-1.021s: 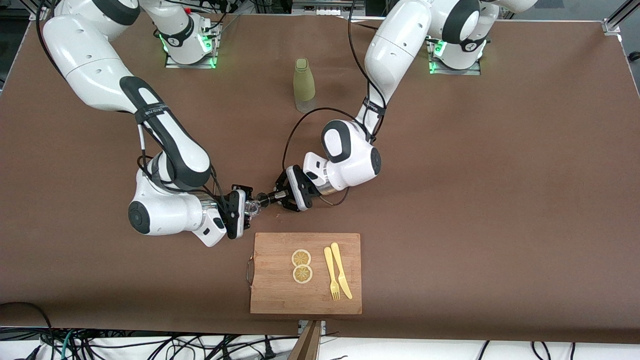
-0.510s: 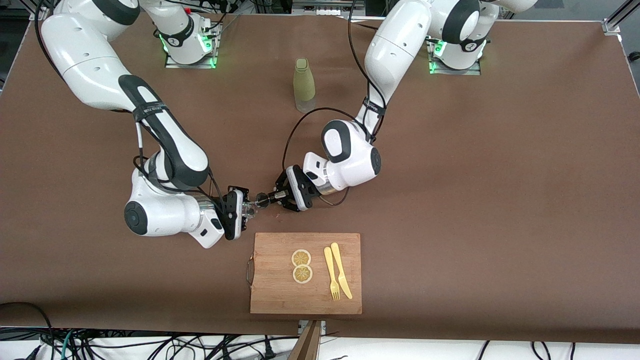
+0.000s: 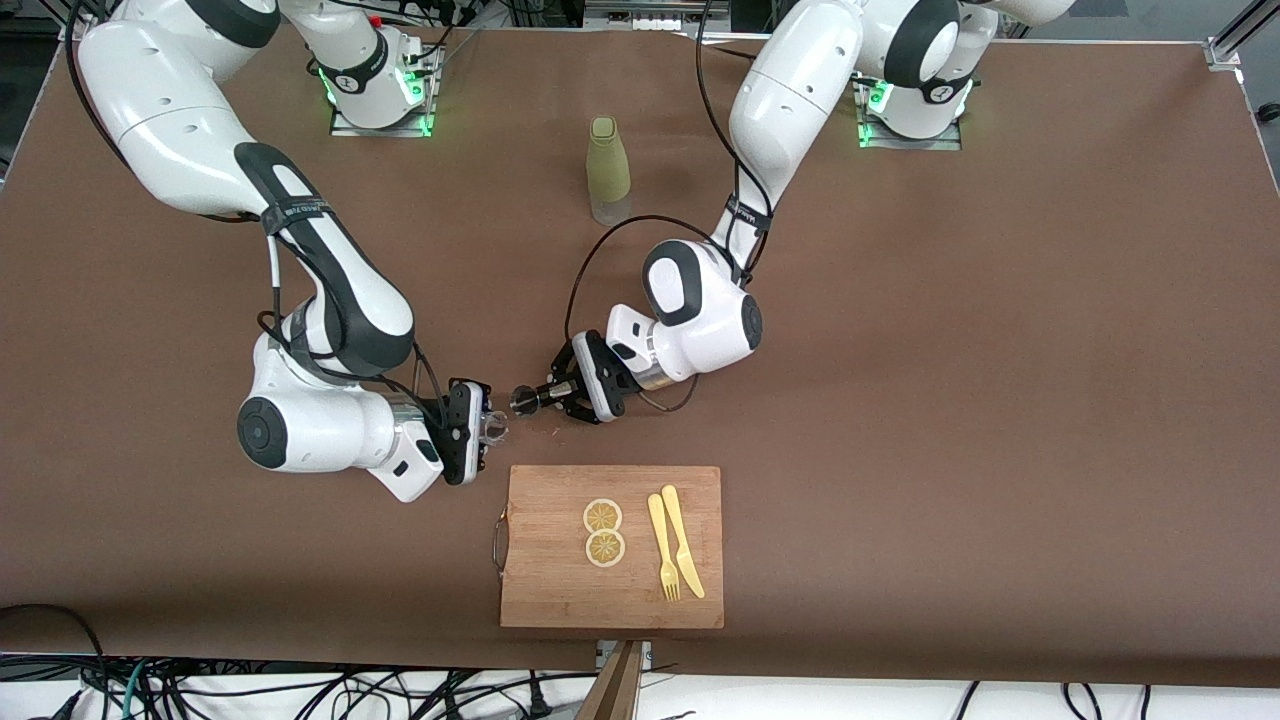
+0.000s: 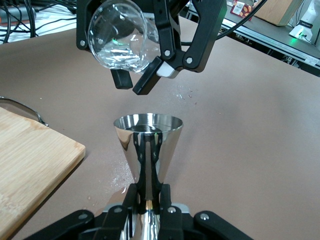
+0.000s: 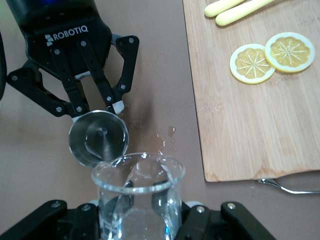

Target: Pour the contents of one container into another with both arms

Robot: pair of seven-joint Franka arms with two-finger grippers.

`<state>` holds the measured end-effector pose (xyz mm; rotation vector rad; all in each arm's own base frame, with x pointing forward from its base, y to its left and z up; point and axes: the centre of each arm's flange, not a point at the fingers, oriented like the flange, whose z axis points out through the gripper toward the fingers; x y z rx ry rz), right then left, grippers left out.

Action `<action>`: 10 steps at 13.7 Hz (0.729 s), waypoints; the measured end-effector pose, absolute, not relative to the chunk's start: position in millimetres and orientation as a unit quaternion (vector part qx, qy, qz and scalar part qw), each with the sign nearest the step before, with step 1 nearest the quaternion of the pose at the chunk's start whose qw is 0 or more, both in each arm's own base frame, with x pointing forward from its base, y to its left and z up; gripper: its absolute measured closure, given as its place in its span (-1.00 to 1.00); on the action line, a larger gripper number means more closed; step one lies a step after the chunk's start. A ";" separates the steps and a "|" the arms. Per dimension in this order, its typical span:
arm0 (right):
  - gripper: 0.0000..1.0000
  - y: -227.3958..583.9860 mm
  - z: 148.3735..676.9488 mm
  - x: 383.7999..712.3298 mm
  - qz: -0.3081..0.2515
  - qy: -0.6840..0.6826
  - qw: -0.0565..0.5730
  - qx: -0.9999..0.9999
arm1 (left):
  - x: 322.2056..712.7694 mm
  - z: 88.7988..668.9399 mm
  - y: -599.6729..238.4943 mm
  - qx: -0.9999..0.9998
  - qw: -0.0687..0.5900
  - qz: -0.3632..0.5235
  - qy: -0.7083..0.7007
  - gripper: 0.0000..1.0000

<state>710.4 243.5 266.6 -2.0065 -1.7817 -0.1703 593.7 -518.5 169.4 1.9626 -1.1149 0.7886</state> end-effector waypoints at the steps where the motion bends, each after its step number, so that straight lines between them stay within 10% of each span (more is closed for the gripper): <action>1: 0.56 243.5 266.6 710.4 -0.061 -0.647 0.223 -0.727 | 594.0 169.5 -518.2 0.764 0.366 0.307 -0.434 0.59; 10: 0.56 260.0 267.4 700.4 -0.043 -0.663 0.225 -0.713 | 596.7 174.5 -518.7 0.762 0.365 0.312 -0.435 0.59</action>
